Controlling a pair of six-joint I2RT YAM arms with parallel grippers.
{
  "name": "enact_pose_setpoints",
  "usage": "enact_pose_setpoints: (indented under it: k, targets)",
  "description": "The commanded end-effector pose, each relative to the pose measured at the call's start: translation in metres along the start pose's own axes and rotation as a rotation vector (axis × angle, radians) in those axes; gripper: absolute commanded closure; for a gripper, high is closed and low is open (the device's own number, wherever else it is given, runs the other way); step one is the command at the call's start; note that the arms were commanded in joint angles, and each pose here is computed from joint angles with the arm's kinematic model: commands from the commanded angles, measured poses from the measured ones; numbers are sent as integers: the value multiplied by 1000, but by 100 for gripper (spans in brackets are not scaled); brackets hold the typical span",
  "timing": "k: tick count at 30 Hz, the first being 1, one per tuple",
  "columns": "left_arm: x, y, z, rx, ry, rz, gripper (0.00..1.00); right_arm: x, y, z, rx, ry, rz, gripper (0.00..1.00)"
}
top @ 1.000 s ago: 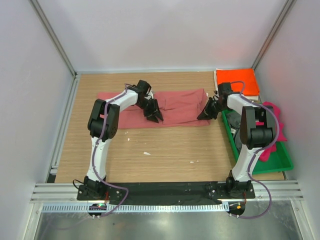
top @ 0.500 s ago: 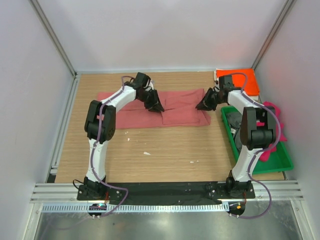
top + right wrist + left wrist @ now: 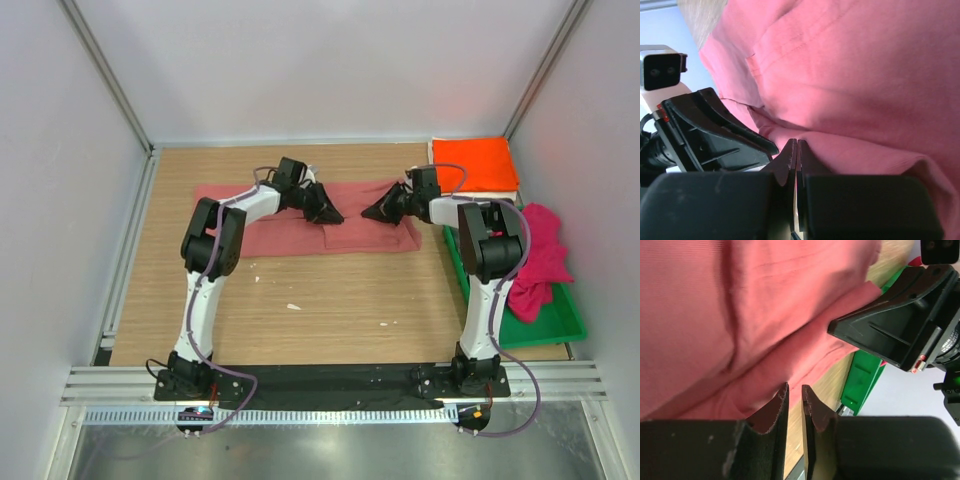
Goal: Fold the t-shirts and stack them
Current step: Fold the tshirt
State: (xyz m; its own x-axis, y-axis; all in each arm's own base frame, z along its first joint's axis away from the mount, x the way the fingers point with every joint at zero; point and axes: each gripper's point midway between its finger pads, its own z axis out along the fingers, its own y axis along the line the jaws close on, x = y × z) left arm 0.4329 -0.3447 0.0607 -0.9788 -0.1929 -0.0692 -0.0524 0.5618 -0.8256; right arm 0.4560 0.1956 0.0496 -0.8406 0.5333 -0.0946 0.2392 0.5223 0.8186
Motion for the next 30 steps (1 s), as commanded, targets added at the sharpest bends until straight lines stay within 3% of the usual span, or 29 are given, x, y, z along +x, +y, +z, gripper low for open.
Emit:
enact_pose_setpoints:
  k: [1,15,20,23,25,26,28,30]
  targets:
    - [-5,-11,3,63,-8,38,84,-13,16,0,-89,-52,-38,99]
    - [-14,58,17,-73,-35,124,86,-48,-61,11,-84,-158,-1,99]
    - [-15,68,6,-132,-27,158,75,-57,-67,9,-47,-161,-34,98]
    - [-29,26,-23,-143,-80,247,66,-67,-50,-3,-1,-150,-76,96]
    - [-40,-25,-55,-111,-162,335,58,-68,-49,-14,88,-132,-69,94]
    - [-37,-34,-65,-124,-164,357,55,-80,-25,-27,97,-156,-107,92]
    - [-45,-57,-98,-173,-250,401,49,-76,-21,-42,207,-143,-126,88]
    - [-44,-48,-121,-279,-287,401,45,-84,12,-62,229,-184,-185,81]
